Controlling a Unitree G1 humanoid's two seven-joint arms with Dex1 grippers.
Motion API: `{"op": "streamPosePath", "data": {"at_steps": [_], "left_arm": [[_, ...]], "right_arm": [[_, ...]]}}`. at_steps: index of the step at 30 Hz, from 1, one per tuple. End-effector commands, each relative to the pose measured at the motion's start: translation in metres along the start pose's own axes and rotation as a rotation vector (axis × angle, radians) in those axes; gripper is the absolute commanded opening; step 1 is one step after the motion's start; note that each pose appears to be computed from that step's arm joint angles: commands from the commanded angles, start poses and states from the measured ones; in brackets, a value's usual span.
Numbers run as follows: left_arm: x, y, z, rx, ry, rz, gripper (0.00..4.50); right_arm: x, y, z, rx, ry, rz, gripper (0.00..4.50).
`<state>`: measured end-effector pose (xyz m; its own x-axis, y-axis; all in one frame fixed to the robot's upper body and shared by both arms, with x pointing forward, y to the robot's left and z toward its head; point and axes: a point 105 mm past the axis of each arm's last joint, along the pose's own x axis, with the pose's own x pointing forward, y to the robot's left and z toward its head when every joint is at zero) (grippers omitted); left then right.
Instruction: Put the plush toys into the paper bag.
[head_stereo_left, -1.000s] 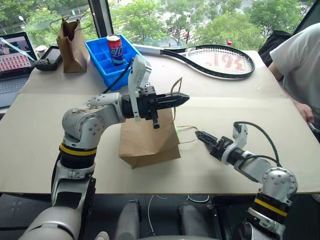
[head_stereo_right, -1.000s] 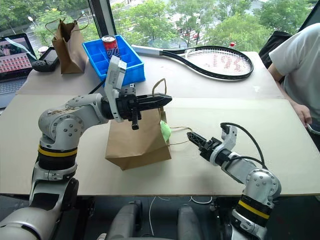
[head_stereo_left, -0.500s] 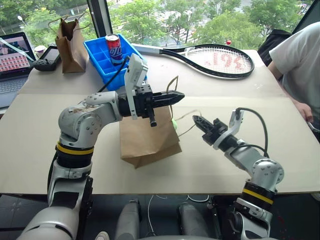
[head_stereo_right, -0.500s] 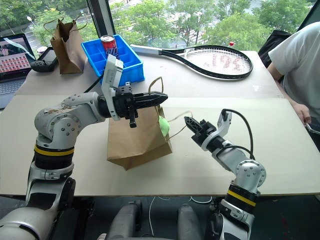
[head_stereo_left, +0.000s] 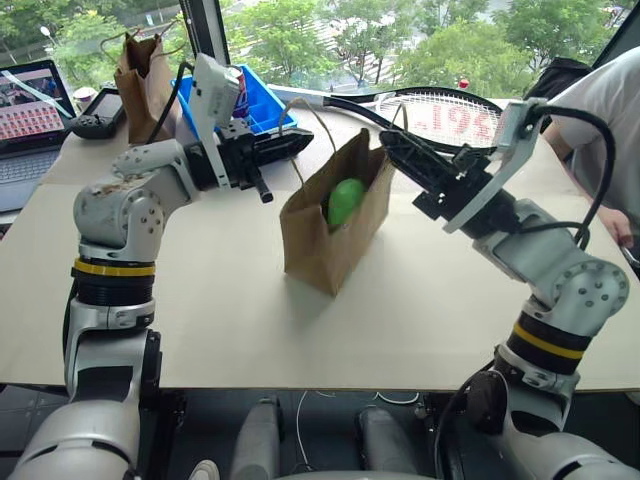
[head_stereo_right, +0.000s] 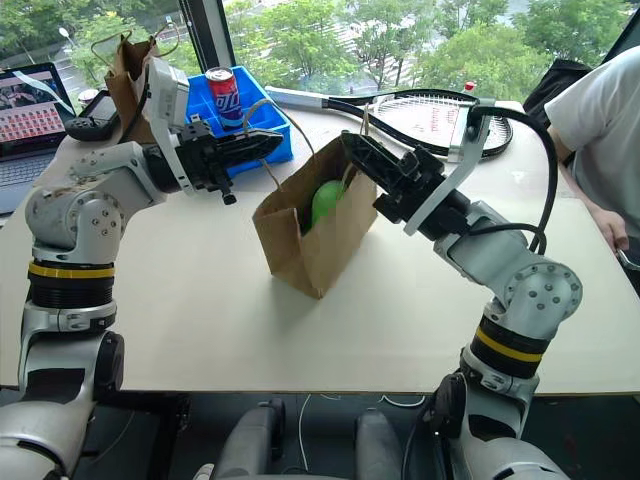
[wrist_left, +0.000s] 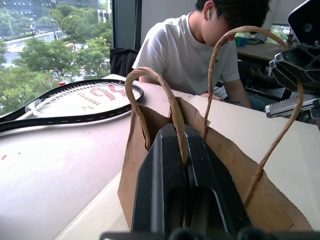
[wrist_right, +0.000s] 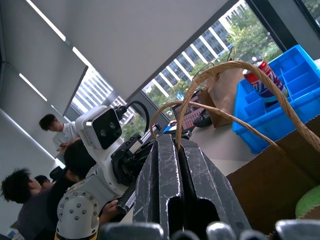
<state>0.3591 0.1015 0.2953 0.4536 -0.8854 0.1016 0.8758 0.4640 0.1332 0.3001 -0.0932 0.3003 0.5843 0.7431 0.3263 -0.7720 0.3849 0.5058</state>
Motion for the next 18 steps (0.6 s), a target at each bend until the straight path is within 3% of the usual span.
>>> {"op": "streamPosePath", "data": {"at_steps": [1,6,15,17,18], "left_arm": [[0.000,-0.004,0.018,0.057,-0.053,-0.019,0.00],[0.002,-0.011,0.011,0.036,-0.042,-0.054,0.00],[-0.005,-0.035,-0.017,-0.013,0.099,-0.180,0.00],[-0.009,-0.033,-0.012,-0.075,0.082,-0.175,0.58],[-0.015,-0.031,-0.008,-0.093,0.082,-0.173,0.82]], "right_arm": [[0.000,0.018,0.010,-0.050,-0.016,0.044,0.04],[-0.007,0.017,0.005,-0.044,0.026,0.010,0.04],[-0.031,0.009,-0.041,-0.021,0.256,-0.055,0.04],[-0.036,0.010,-0.043,-0.027,0.295,-0.048,0.00],[-0.040,0.010,-0.042,-0.047,0.316,-0.044,0.32]]}}
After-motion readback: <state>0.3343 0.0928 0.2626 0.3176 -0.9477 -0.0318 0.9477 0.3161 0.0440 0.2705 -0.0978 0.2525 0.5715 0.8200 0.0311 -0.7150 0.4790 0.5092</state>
